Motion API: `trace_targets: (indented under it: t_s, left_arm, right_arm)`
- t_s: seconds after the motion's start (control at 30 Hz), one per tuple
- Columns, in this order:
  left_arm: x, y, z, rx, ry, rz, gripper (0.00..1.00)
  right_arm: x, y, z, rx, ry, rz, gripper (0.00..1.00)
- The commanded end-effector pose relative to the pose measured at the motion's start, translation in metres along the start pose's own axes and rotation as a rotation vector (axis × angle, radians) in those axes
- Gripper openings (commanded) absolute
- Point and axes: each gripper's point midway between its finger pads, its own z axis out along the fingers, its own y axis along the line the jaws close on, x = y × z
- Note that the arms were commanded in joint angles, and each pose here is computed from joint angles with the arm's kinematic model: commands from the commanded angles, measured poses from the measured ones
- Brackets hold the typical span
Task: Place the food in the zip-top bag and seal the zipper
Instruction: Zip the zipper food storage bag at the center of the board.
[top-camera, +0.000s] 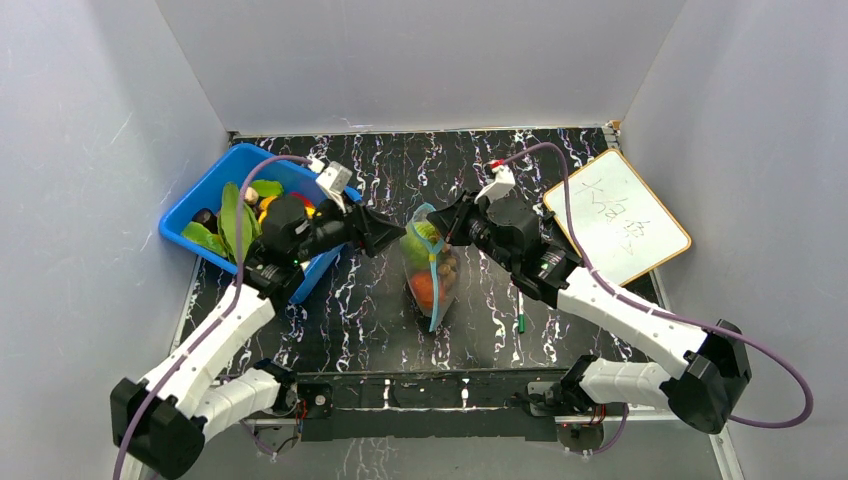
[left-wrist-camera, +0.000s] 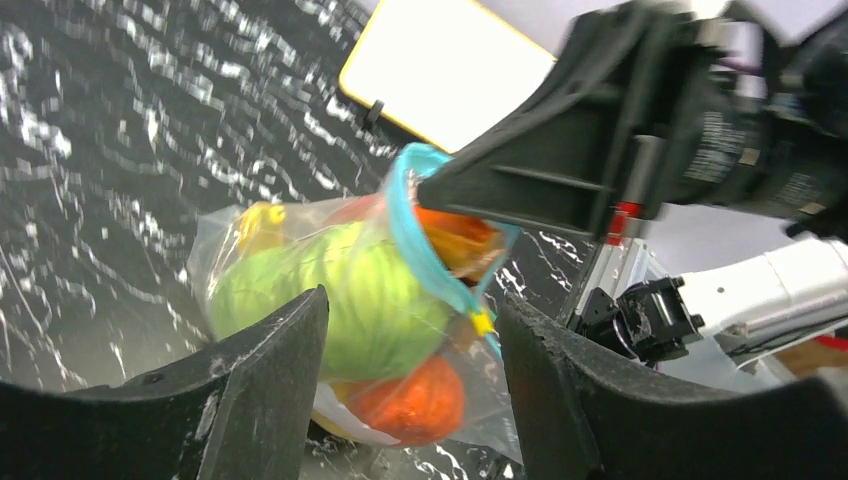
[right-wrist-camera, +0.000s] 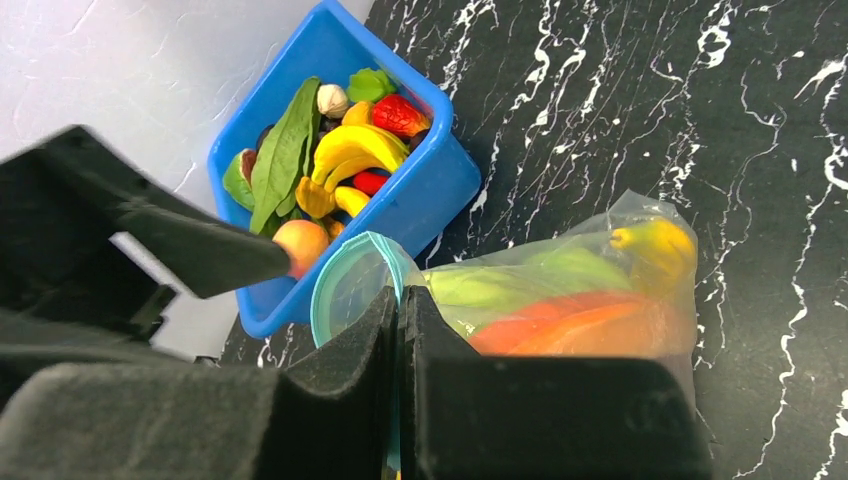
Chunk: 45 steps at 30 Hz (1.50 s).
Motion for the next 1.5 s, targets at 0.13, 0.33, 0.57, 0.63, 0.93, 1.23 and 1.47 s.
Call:
trace_targets:
  t_s: [0.13,0.33,0.57,0.63,0.93,1.23,1.47]
  left_arm:
    - [0.019,0.024,0.024,-0.164,0.094,-0.169,0.62]
    - [0.028,0.03,0.036,-0.247,0.16,-0.193,0.6]
    - [0.02,0.021,0.034,-0.265,0.159,-0.204,0.59]
    - [0.024,0.026,0.03,-0.304,0.168,-0.204,0.57]
    - [0.015,0.018,0.031,-0.251,0.117,-0.189,0.0]
    - [0.0,0.006,0.035,-0.219,0.051,-0.286,0.0]
    - [-0.004,-0.007,0.031,-0.167,0.048,-0.308,0.0]
  right_arm:
    - [-0.046,0.047,-0.001,-0.117,-0.115,0.074,0.0]
    - [-0.034,0.049,0.009,-0.089,-0.089,0.053,0.0]
    - [-0.032,0.054,0.009,-0.067,-0.103,0.037,0.0]
    - [-0.033,0.056,0.009,-0.068,-0.103,0.037,0.0]
    - [-0.031,0.032,0.001,0.202,0.015,0.043,0.41]
    - [0.018,0.021,-0.058,0.331,0.153,0.141,0.43]
    - [0.035,0.024,-0.042,0.349,0.093,0.135,0.25]
